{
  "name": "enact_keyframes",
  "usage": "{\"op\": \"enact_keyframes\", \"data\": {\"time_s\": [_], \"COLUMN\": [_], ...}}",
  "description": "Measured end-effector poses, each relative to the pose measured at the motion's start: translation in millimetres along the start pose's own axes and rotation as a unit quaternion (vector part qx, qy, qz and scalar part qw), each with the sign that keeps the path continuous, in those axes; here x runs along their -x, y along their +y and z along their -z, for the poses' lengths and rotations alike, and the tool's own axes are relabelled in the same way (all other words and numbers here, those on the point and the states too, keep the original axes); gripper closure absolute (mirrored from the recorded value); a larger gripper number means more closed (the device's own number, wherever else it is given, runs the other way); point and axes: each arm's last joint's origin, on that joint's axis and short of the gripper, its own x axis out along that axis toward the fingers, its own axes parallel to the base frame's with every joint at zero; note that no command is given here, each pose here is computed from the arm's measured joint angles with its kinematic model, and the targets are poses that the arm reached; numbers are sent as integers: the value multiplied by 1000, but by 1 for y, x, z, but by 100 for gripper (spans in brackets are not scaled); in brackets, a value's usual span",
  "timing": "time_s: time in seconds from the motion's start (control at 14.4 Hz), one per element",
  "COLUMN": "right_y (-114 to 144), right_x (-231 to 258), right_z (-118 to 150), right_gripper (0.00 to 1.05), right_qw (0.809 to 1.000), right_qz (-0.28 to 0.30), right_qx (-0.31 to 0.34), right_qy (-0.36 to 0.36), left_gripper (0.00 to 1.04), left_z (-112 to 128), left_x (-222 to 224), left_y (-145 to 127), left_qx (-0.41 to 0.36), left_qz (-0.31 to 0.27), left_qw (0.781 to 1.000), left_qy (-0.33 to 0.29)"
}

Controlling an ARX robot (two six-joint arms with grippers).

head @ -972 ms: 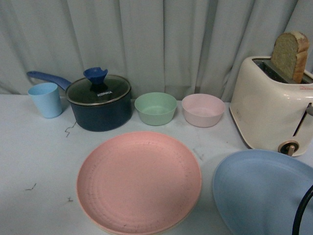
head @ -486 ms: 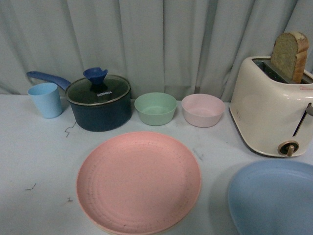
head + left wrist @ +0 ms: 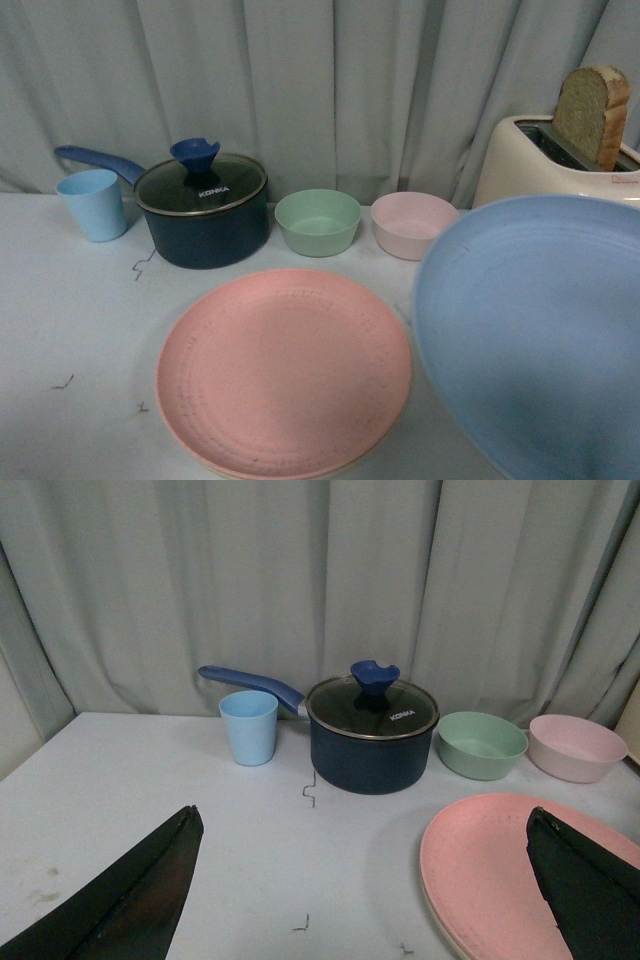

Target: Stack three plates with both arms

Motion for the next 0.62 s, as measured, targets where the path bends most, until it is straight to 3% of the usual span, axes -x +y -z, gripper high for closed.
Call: {"op": "enact_keyframes", "data": {"time_s": [0.21, 0.42, 0.62], "right_y": [48, 107, 145], "right_x": [-29, -62, -87], "right_z": [21, 17, 32], "right_gripper": [102, 102, 102], "right_qw": [997, 997, 991], "right_qz": [3, -11, 8], "right_qx": [-9, 1, 39], "right_qy": [70, 76, 127], "left_gripper": [7, 7, 7], "left_z": [0, 0, 0], "left_x": [0, 0, 0], "left_y": [0, 0, 0], "left_qx": [0, 0, 0], "left_qz": [0, 0, 0], "left_qw": [1000, 1000, 1000], "left_qy": [0, 0, 0]}}
